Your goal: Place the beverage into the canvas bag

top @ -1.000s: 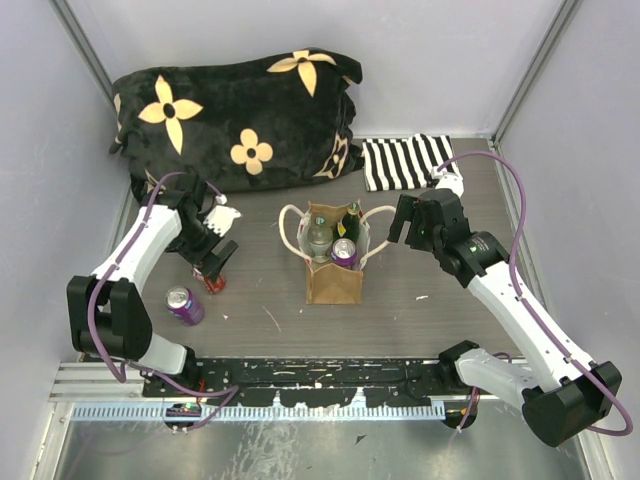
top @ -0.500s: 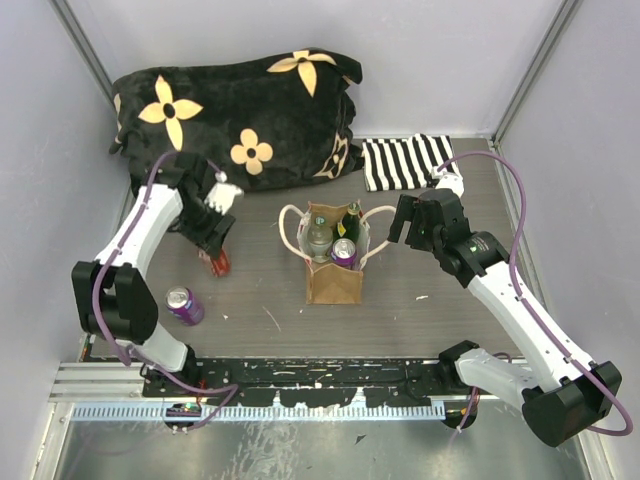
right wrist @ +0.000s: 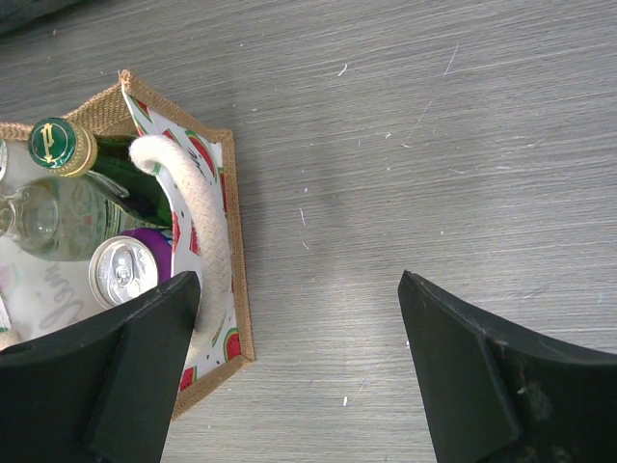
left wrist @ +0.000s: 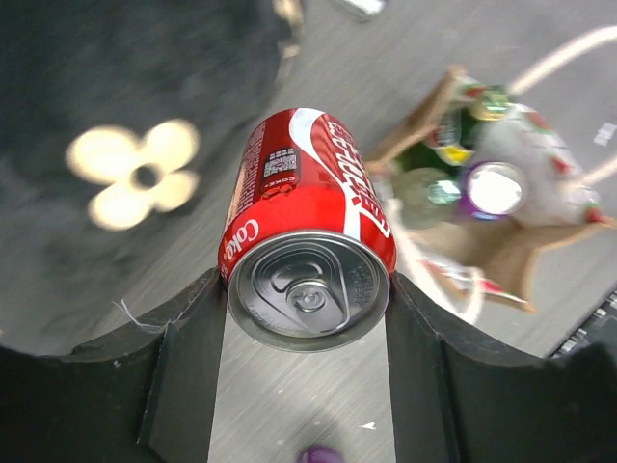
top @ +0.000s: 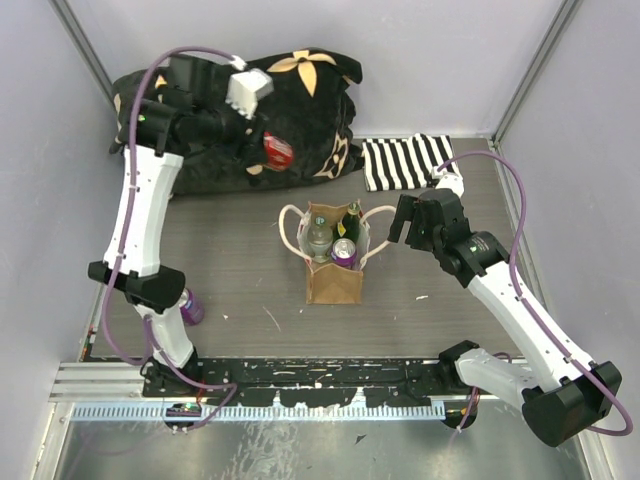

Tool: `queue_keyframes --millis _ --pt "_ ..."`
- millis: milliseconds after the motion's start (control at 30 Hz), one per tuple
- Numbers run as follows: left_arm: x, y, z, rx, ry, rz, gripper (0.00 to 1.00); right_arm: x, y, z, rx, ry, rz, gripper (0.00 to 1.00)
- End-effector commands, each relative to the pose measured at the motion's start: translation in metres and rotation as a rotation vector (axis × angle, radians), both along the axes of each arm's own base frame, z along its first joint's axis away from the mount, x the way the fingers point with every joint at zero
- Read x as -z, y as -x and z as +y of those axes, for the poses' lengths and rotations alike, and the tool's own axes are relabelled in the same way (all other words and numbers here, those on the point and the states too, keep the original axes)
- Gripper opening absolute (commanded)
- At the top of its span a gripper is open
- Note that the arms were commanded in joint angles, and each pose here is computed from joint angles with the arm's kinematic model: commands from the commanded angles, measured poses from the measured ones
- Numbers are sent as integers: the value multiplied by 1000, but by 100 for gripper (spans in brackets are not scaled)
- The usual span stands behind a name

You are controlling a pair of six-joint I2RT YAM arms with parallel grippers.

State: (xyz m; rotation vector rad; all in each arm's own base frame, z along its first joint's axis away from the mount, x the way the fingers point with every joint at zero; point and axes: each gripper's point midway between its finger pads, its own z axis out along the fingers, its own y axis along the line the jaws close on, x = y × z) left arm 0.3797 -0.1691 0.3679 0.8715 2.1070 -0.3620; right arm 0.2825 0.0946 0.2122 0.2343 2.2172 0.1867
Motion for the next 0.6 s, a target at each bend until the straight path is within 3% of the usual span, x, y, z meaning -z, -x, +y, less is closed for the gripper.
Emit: queue_keyframes --millis 0,267,567 --pt "-15 58 -70 215 90 36 0 -19 -5 -3 17 -19 -65 90" --pt "21 113 -134 410 33 88 0 -15 -2 -5 20 -13 -57 90" --pt "69 120 -145 443 -63 136 0 -9 3 -10 32 -15 -49 90"
